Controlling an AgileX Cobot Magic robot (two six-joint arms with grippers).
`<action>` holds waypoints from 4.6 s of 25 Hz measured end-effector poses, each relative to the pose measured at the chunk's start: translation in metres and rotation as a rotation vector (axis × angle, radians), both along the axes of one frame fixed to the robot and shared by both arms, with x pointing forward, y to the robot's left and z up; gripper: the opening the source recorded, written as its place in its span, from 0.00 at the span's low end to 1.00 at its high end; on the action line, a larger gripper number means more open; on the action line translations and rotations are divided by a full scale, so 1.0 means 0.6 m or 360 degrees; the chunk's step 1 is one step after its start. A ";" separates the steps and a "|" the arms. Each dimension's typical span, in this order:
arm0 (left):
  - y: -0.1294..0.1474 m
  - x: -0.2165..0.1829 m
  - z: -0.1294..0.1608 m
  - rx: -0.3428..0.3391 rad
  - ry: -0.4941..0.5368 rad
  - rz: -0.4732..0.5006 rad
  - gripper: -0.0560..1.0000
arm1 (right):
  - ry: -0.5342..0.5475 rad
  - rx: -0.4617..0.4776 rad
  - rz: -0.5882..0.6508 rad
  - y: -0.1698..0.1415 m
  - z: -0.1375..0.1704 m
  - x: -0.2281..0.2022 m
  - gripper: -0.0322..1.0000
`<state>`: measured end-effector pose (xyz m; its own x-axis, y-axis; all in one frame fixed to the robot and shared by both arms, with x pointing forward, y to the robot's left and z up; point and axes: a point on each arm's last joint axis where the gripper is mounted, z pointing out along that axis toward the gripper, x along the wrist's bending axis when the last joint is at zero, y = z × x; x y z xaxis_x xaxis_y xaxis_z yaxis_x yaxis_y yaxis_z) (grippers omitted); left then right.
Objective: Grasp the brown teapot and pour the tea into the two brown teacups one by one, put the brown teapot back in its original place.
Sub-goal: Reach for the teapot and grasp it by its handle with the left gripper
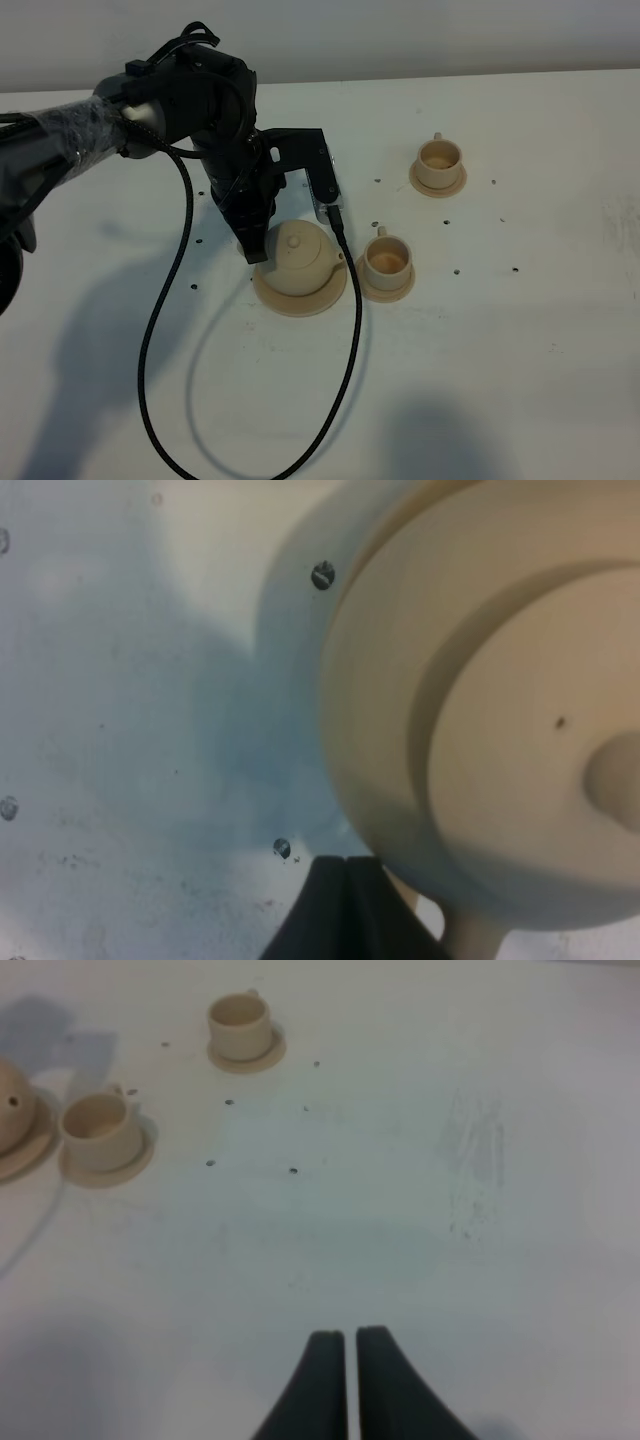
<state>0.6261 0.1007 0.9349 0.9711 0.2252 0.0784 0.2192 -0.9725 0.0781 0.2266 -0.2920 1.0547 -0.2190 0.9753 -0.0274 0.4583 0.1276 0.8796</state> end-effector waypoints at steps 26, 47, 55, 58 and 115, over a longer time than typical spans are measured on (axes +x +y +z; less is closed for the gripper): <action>0.021 -0.003 0.095 -0.0090 -0.0158 0.0052 0.02 | 0.0000 0.0000 0.0000 0.000 0.000 0.000 0.06; 0.017 -0.031 0.112 -0.0019 -0.0029 -0.0172 0.35 | 0.0000 0.0000 0.0000 0.000 0.000 0.000 0.06; 0.010 -0.029 0.089 0.0042 0.0000 -0.0232 0.35 | 0.0000 0.0000 0.0000 0.000 0.000 0.000 0.06; 0.003 -0.029 0.077 0.0079 0.0015 -0.0262 0.35 | 0.0000 0.0000 0.0000 0.000 0.000 0.000 0.06; -0.018 -0.030 0.006 0.0376 0.0080 -0.0335 0.44 | 0.0000 0.0000 0.0000 0.000 0.000 0.000 0.06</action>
